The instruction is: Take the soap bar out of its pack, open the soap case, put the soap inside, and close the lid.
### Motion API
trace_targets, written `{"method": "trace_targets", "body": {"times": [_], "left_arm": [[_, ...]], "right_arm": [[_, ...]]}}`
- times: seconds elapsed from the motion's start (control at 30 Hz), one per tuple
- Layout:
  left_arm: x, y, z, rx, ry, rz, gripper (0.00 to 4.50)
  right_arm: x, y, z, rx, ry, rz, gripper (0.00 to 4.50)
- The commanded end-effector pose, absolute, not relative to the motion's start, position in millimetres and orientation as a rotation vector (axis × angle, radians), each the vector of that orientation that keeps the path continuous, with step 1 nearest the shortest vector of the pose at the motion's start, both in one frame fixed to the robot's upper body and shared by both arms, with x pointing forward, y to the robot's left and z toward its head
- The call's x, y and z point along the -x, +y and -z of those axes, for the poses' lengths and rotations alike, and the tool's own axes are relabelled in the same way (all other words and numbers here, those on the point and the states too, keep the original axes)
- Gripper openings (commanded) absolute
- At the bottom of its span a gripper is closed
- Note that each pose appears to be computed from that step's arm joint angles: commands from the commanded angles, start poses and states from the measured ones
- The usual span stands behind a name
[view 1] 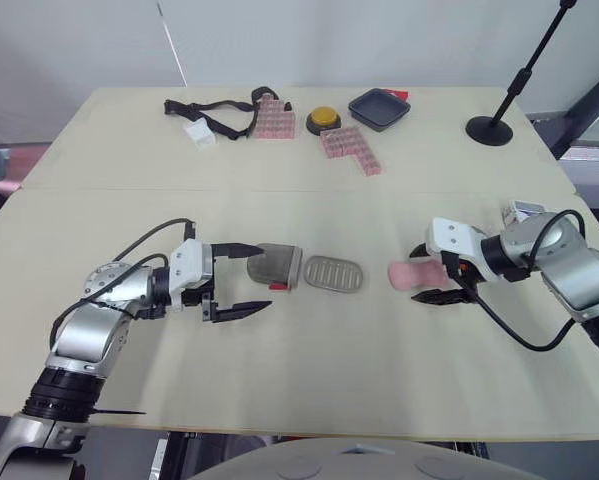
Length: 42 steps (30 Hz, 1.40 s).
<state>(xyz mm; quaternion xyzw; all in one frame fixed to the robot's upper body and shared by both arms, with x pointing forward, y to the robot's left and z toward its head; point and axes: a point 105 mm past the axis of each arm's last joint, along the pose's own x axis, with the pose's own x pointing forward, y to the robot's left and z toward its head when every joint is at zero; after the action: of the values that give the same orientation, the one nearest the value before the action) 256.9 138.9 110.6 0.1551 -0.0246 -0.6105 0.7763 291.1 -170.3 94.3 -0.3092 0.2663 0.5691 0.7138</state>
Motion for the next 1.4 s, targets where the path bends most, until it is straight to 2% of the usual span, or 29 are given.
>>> {"method": "trace_targets", "body": {"times": [0.03,0.17,0.27,0.43,0.47,0.8,0.97,1.17,1.4], "left_arm": [[-256,140,-121,-0.364,-0.102,1.323,4.48],[-253,136,-119,-0.357,-0.100,1.339,4.48],[-251,134,-117,-0.358,-0.097,1.347,4.50],[-253,136,-116,-0.358,-0.087,1.339,4.50],[-253,137,-115,-0.360,-0.083,1.335,4.50],[-261,152,-116,-0.335,-0.059,1.241,4.50],[-262,165,-116,-0.336,-0.045,1.183,4.50],[-266,173,-120,-0.339,-0.046,1.143,4.50],[-265,165,-124,-0.336,-0.059,1.142,4.50]], "right_arm": [[-297,-169,-100,0.731,0.559,-1.275,4.50],[-300,-169,-99,0.745,0.564,-1.283,4.50],[-301,-169,-97,0.751,0.566,-1.292,3.69],[-302,-167,-97,0.755,0.558,-1.298,1.93],[-302,-167,-97,0.757,0.557,-1.301,1.70],[-304,-139,-131,0.788,0.431,-1.326,1.70],[-297,-89,-148,0.717,0.407,-1.343,1.70],[-296,-50,-144,0.696,0.434,-1.334,1.70],[-296,-36,-134,0.690,0.492,-1.318,1.70]]}}
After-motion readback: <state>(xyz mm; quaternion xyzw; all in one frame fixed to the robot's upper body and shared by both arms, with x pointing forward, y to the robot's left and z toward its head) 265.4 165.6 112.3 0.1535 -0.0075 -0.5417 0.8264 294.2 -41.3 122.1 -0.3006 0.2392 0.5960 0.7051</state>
